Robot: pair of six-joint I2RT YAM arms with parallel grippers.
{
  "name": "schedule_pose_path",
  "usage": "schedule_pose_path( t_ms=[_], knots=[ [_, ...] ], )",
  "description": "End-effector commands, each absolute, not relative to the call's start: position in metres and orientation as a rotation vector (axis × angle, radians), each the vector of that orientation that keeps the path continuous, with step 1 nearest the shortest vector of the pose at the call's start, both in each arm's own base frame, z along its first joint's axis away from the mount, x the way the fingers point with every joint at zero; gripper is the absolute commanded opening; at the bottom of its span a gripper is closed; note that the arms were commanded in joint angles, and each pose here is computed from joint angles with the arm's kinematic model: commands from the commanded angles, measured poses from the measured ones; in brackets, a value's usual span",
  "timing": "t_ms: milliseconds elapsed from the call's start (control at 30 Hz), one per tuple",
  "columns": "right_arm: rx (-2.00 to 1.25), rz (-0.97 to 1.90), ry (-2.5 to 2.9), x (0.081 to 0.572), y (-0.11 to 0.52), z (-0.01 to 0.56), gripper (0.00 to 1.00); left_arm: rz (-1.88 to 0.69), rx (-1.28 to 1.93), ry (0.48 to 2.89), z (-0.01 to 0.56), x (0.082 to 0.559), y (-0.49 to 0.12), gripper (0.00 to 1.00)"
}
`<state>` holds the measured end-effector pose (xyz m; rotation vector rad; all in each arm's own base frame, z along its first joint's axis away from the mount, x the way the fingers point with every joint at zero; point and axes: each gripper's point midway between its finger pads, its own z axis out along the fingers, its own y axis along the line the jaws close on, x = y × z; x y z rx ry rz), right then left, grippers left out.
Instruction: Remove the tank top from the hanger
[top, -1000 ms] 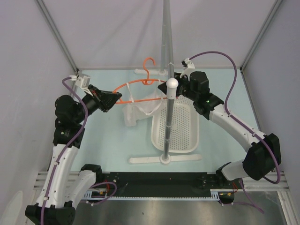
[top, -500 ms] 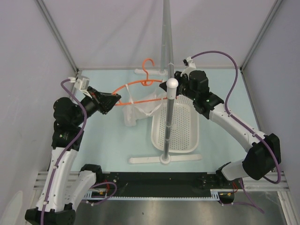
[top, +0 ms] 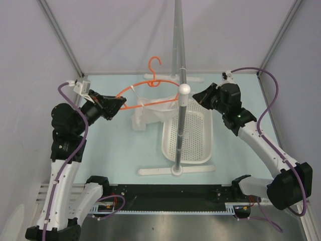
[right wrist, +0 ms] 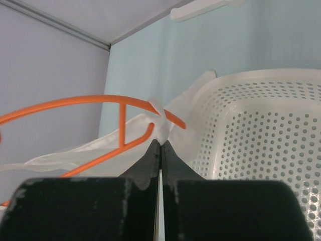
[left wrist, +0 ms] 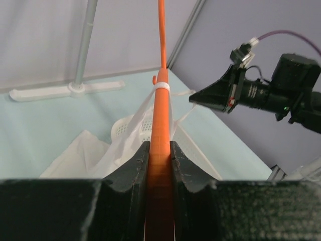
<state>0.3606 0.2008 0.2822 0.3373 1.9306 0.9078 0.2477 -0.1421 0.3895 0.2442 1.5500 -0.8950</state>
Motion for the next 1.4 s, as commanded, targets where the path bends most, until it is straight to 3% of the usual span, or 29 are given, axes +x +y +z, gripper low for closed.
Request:
schedule_pose_path(
  t_ms=[0,300,467,567,600,667,700,800,967,1367],
  knots=[
    [0.335,0.884,1.918,0.359,0.194,0.285,0.0,-0.86,0.303,1.454,0.436,0.23,-0.141,0.0],
    [0.301,0.934,1.962,0.348,0.203,0.26,0.0,-0.862,0.291,1.42,0.452,0.222,-0.139,0.0],
    [0.097,1.045,2.004,0.33,0.244,0.254,0.09,-0.88,0.291,1.436,0.446,0.228,-0.141,0.0],
    [-0.018,1.113,2.038,0.318,0.256,0.251,0.23,-0.906,0.293,1.451,0.437,0.236,-0.145,0.0],
    [-0.022,1.108,2.04,0.32,0.252,0.253,0.33,-0.918,0.302,1.443,0.437,0.238,-0.147,0.0],
    [-0.059,1.079,2.068,0.314,0.242,0.251,0.44,-0.989,0.329,1.491,0.422,0.244,-0.157,0.0],
    [-0.042,1.049,2.09,0.314,0.229,0.247,0.58,-1.012,0.342,1.498,0.42,0.245,-0.16,0.0],
    [-0.087,0.98,2.089,0.302,0.206,0.253,0.76,-1.067,0.372,1.518,0.414,0.248,-0.167,0.0],
    [-0.131,0.876,2.038,0.284,0.177,0.265,0.97,-1.114,0.413,1.532,0.413,0.25,-0.174,0.0],
    [-0.328,0.976,1.826,0.264,0.174,0.289,0.98,-1.248,0.657,1.506,0.403,0.215,-0.189,0.0]
  ],
)
